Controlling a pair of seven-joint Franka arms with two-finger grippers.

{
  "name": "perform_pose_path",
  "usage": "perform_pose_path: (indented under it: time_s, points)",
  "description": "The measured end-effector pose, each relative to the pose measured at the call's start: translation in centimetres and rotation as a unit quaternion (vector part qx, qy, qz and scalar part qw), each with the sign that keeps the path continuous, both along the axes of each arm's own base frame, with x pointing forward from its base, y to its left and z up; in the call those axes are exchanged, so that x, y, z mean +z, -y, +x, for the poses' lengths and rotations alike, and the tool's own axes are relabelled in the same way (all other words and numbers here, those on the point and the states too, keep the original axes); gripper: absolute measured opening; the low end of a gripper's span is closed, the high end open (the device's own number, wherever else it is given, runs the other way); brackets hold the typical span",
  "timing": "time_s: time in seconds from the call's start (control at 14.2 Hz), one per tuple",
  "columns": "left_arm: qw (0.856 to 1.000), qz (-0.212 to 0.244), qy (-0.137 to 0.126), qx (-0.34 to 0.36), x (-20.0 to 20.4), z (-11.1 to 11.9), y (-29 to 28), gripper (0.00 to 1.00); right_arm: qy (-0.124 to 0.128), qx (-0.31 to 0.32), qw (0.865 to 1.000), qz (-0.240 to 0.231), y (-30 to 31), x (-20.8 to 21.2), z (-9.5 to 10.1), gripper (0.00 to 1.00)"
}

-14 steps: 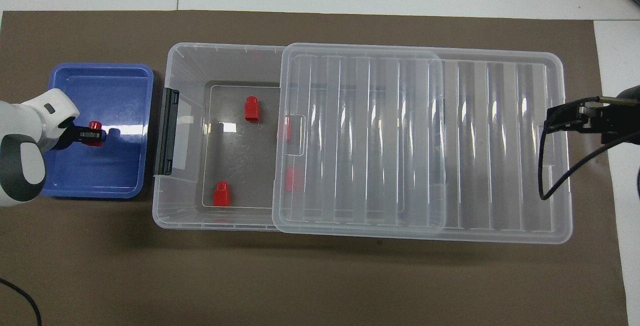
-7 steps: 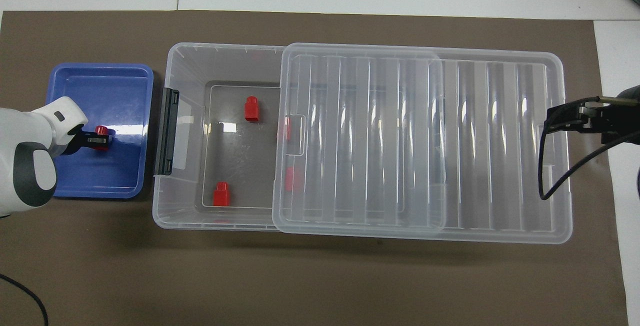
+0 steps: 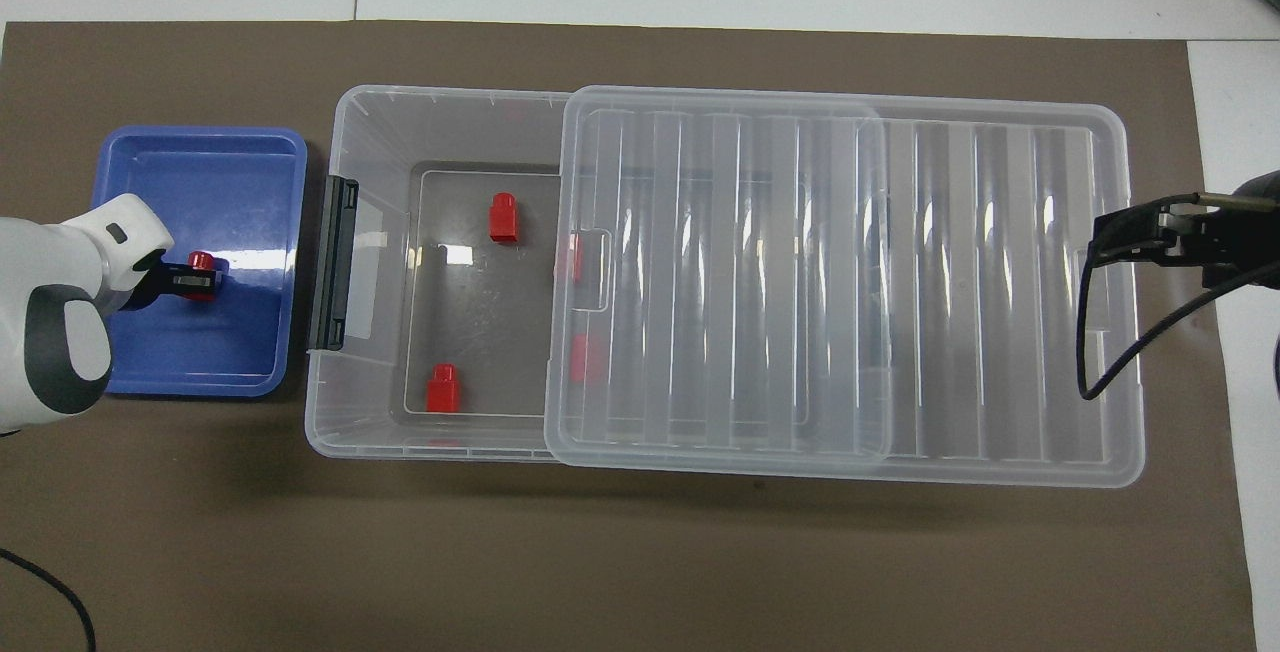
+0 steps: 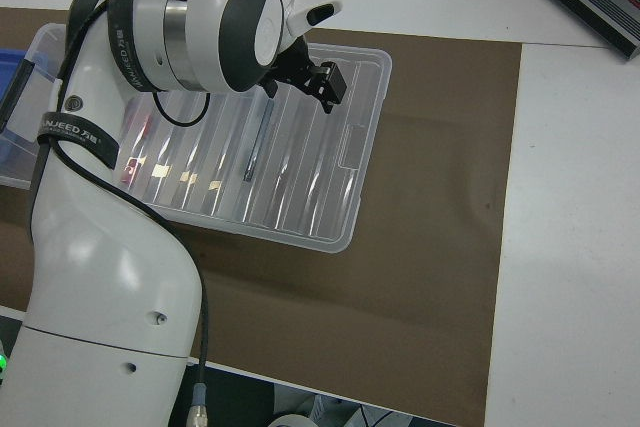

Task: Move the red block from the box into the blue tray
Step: 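Lower the red block into the blue tray and open the left gripper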

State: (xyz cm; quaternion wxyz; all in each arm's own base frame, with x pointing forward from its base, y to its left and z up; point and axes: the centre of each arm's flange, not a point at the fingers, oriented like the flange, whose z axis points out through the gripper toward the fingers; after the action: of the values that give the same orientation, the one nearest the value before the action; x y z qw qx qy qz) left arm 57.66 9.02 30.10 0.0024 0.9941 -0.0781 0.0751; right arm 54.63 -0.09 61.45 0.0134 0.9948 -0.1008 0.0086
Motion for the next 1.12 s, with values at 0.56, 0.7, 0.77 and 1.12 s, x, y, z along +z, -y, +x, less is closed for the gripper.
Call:
perform_pose_path:
  time_s: [0.56, 0.7, 0.77, 1.12]
  points:
    - [1.0, 0.0, 0.001, 0.0, 0.1, 0.1, -0.1, 0.54, 0.0, 0.0, 1.0, 0.0, 0.0, 0.0, 0.0, 1.0]
    - [1.0, 0.0, -0.002, -0.001, 0.5, 0.2, -0.1, 0.54, 0.0, 0.0, 1.0, 0.0, 0.0, 0.0, 0.0, 1.0]
    - [1.0, -0.001, -0.006, -0.001, 0.9, 0.4, -0.2, 0.54, 0.0, 0.0, 1.0, 0.0, 0.0, 0.0, 0.0, 1.0]
    - [1.0, -0.003, -0.026, -0.003, 6.3, 1.2, -0.3, 0.57, 0.0, 0.0, 1.0, 0.0, 0.0, 0.0, 0.0, 1.0]
